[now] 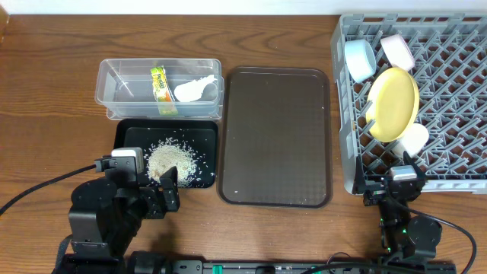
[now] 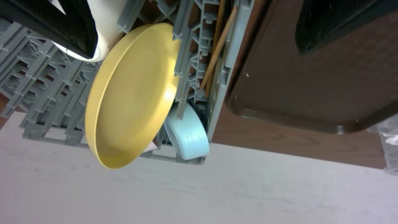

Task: Sort waste into correct bins and load items into the dishwasher rack

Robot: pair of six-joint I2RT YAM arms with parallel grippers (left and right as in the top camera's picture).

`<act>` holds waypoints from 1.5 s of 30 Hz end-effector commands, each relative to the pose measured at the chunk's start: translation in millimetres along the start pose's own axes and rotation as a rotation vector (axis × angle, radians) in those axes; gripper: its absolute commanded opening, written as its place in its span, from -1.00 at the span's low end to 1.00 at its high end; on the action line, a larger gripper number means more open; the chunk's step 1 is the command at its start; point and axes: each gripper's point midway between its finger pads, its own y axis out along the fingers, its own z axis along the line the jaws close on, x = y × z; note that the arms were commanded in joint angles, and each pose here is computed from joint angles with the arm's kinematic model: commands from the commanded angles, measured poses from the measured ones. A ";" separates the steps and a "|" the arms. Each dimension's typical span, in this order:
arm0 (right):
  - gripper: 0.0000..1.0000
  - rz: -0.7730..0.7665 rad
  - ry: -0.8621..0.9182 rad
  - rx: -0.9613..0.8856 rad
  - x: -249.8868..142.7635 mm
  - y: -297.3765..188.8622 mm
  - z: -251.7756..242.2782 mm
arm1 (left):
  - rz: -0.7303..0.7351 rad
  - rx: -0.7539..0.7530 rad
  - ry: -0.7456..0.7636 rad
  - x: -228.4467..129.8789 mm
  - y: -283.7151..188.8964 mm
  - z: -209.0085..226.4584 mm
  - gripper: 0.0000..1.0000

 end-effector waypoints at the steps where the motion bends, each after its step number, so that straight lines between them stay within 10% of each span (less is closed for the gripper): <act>1: 0.99 -0.004 -0.013 0.007 -0.7 0.1 2.2 | 0.002 0.001 -0.009 -1.1 0.7 0.4 0.93; 25: 0.98 -0.004 -0.013 0.007 -0.7 0.1 2.2 | 0.004 0.050 0.026 -5.4 -1.2 9.7 0.93; 45: 0.99 -0.004 -0.013 0.007 -0.7 0.1 2.1 | -0.641 0.176 0.127 -11.1 70.5 61.2 0.93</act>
